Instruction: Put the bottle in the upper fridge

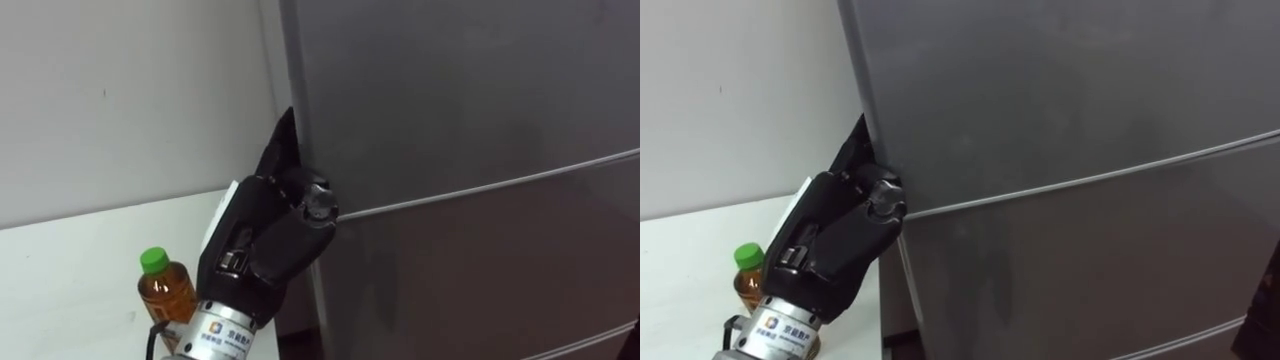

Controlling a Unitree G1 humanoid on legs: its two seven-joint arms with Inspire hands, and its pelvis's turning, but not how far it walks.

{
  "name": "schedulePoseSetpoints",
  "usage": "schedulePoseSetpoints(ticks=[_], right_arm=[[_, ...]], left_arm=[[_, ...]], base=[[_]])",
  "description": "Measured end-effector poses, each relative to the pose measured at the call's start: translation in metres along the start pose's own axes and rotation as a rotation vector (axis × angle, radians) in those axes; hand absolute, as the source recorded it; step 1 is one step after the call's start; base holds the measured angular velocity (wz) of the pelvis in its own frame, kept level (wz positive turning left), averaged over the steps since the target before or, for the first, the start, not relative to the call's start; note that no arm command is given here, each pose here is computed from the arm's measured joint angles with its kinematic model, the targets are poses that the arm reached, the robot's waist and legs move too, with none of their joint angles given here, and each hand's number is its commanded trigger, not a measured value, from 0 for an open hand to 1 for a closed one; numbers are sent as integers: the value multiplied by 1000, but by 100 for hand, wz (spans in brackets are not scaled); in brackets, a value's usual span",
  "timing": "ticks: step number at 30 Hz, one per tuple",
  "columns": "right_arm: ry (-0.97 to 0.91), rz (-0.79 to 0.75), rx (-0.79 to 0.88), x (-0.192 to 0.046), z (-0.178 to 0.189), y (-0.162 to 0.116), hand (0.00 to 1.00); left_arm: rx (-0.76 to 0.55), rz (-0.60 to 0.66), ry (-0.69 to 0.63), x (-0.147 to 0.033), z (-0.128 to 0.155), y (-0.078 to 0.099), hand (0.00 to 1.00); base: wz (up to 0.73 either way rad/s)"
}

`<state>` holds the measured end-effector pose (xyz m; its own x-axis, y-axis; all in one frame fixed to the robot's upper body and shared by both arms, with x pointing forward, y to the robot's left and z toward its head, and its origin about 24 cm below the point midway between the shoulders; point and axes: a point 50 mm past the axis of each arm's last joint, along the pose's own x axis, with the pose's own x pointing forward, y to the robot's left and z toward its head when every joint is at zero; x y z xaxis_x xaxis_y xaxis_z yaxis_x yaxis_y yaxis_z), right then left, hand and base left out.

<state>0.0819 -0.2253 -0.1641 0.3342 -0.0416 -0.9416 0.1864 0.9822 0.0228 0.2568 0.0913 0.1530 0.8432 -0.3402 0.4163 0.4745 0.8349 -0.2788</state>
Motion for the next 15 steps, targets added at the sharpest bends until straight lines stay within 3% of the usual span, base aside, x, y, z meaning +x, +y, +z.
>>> schedulePoseSetpoints(ticks=[1,2,11,15], right_arm=[[0,1,-1,0,0,0,0],[0,1,-1,0,0,0,0],[-6,13,-38,1,3,4,0],[-5,14,-40,1,3,4,0]], left_arm=[[-8,-1,1,0,0,0,89],[-9,-2,1,0,0,-1,100],[-7,0,5,0,-1,-1,100],[-19,-5,3,0,-1,-2,87]], base=[[7],[6],[9],[9]])
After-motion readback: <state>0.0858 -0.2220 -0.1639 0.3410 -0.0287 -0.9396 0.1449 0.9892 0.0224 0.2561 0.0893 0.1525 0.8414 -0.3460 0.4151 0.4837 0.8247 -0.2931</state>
